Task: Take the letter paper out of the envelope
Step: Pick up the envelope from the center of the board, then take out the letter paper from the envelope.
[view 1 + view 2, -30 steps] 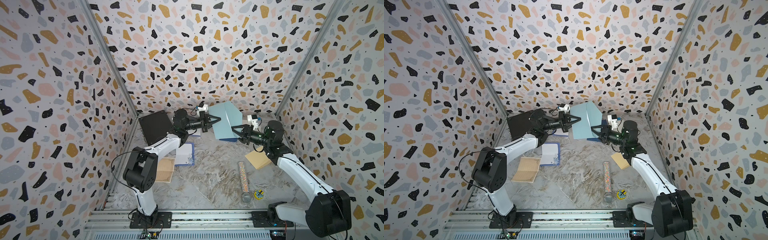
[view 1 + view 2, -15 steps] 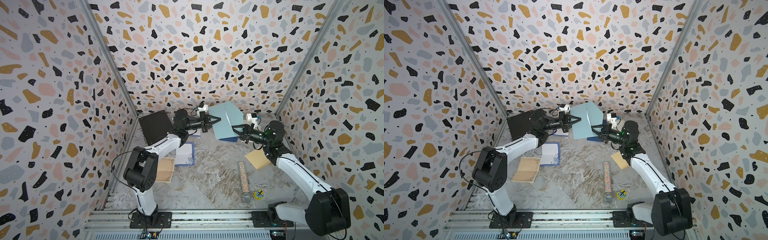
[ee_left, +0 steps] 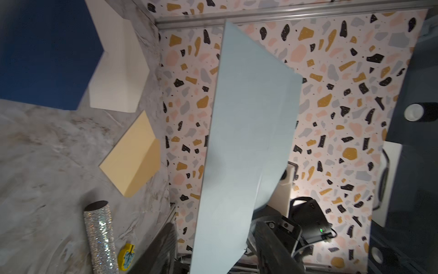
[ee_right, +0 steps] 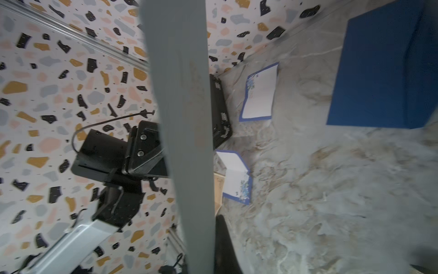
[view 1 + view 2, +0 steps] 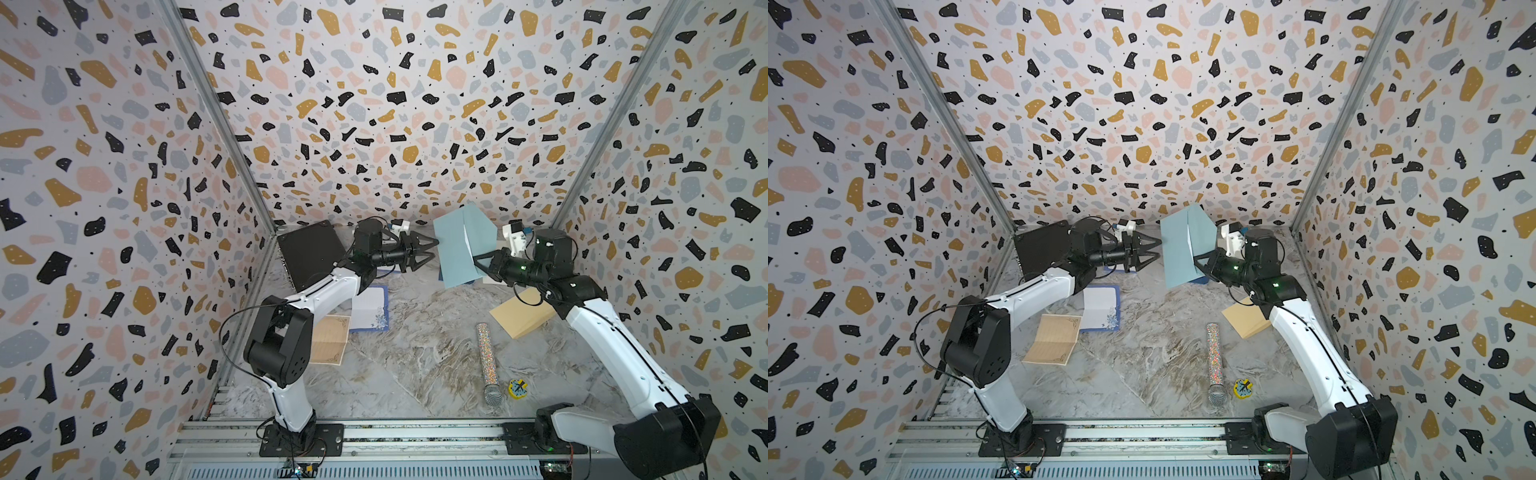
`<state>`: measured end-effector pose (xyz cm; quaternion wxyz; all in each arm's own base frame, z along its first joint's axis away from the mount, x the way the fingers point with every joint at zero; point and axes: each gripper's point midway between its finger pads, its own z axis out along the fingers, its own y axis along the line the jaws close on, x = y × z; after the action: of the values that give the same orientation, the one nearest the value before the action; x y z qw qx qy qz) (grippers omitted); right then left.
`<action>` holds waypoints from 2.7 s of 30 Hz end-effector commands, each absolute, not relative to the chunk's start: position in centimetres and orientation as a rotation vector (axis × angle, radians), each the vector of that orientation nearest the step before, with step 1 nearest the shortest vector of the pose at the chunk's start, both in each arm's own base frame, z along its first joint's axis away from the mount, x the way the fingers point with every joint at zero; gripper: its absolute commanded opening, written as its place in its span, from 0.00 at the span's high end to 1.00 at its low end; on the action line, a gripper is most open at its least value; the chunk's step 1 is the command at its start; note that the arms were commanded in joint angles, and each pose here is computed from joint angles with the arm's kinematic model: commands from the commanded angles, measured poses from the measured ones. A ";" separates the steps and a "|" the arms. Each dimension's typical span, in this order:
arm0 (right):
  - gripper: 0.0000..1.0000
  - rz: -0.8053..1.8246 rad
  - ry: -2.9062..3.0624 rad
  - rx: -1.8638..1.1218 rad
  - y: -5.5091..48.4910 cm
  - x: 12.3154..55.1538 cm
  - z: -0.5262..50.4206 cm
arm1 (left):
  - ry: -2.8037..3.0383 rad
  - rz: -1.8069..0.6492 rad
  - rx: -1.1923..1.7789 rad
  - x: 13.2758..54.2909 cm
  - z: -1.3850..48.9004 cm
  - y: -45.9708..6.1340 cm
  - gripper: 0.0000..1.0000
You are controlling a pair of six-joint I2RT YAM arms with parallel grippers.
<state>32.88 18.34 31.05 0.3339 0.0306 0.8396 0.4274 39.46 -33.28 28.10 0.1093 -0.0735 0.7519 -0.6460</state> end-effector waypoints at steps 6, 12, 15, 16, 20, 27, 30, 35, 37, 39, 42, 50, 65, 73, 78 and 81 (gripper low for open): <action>1.00 0.493 2.216 -0.270 16.1 32.7 29.6 | 2.150 -1.766 -0.061 38.5 34.2 -34.3 0.59; 1.00 0.269 2.135 -0.474 17.3 33.0 30.5 | 2.205 -1.724 0.004 37.7 34.9 -36.4 0.71; 1.00 0.194 2.090 -0.541 17.9 32.8 30.7 | 2.208 -1.714 0.012 37.8 35.4 -36.8 0.82; 1.00 0.181 2.082 -0.548 17.9 32.8 30.7 | 2.211 -1.712 0.015 37.8 35.5 -36.9 0.84; 1.00 0.170 2.070 -0.569 18.3 32.6 30.5 | 2.219 -1.712 0.024 37.7 35.4 -37.2 0.86; 1.00 0.220 2.071 -0.600 19.5 32.0 30.5 | 2.221 -1.712 0.033 37.8 35.1 -37.5 0.86; 1.00 0.223 2.085 -0.613 19.9 31.8 30.2 | 2.227 -1.717 0.044 37.7 35.0 -37.8 0.84; 1.00 0.216 2.074 -0.622 20.0 31.7 30.6 | 2.310 -1.669 0.034 37.1 33.2 -38.0 0.81; 1.00 0.212 2.069 -0.632 20.2 31.6 30.7 | 2.328 -1.650 0.024 37.0 32.9 -37.8 0.77; 1.00 0.203 2.066 -0.647 20.4 31.5 30.7 | 2.328 -1.644 0.021 37.1 32.9 -37.8 0.73; 1.00 0.178 2.076 -0.655 20.3 31.5 30.3 | 2.340 -1.636 0.043 36.9 32.9 -38.2 0.70; 1.00 0.116 2.068 -0.694 20.3 31.2 30.4 | 2.439 -1.544 0.078 36.0 31.0 -38.5 0.67; 1.00 0.111 2.057 -0.722 21.2 30.5 30.5 | 2.473 -1.480 0.084 36.3 30.2 -38.5 0.84; 1.00 0.107 2.075 -0.717 21.2 30.4 29.7 | 2.455 -1.496 0.071 36.2 30.6 -38.4 1.00; 1.00 0.080 2.091 -0.705 20.8 30.6 29.0 | 2.443 -1.512 0.074 35.9 31.3 -38.3 1.00; 1.00 0.070 2.125 -0.729 20.8 30.5 27.9 | 2.427 -1.532 0.067 35.7 32.1 -38.3 1.00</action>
<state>30.70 20.66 28.31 0.4400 -0.2898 0.8495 0.0301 35.81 -38.12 29.57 0.1081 0.0125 0.8541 -0.5086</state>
